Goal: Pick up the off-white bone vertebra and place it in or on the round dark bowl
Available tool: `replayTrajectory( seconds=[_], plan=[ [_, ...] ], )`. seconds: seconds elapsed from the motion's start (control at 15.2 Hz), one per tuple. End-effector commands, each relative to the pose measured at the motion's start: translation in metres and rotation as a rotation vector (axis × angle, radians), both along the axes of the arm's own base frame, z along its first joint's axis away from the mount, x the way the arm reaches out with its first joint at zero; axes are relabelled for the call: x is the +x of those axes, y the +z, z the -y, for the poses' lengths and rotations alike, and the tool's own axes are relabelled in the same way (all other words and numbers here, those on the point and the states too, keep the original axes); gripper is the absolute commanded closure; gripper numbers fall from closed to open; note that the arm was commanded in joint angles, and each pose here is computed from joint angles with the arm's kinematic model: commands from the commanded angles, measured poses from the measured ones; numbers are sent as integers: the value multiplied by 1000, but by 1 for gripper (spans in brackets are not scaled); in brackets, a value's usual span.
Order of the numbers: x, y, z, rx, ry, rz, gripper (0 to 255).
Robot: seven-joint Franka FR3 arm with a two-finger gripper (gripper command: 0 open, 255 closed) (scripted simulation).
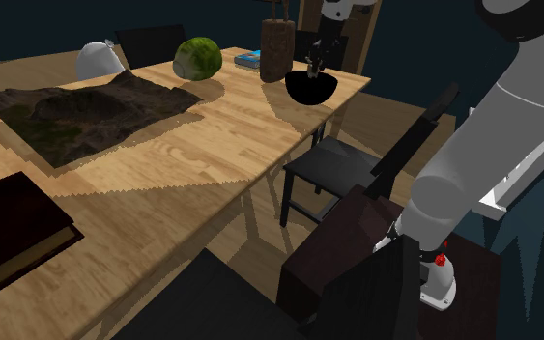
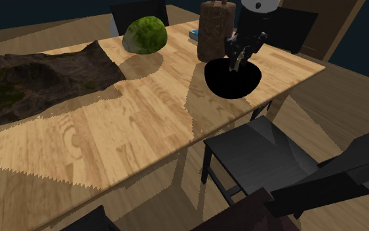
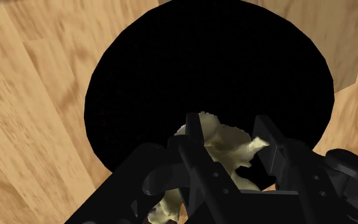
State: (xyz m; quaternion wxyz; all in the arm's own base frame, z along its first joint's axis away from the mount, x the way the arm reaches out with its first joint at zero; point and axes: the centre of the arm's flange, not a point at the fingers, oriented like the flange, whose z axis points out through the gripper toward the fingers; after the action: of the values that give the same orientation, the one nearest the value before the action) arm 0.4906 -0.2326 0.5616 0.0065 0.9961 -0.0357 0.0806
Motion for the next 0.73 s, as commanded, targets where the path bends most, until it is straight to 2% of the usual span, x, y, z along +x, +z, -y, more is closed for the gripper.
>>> replayTrajectory(
  seconds=[0.0,0.26,0.33,0.66],
  plan=[
    [0,-1,0,0,0,0,255],
    [0,-1,0,0,0,0,255],
    [0,-1,0,0,0,0,0],
    [0,-1,0,0,0,0,0]
  ],
)
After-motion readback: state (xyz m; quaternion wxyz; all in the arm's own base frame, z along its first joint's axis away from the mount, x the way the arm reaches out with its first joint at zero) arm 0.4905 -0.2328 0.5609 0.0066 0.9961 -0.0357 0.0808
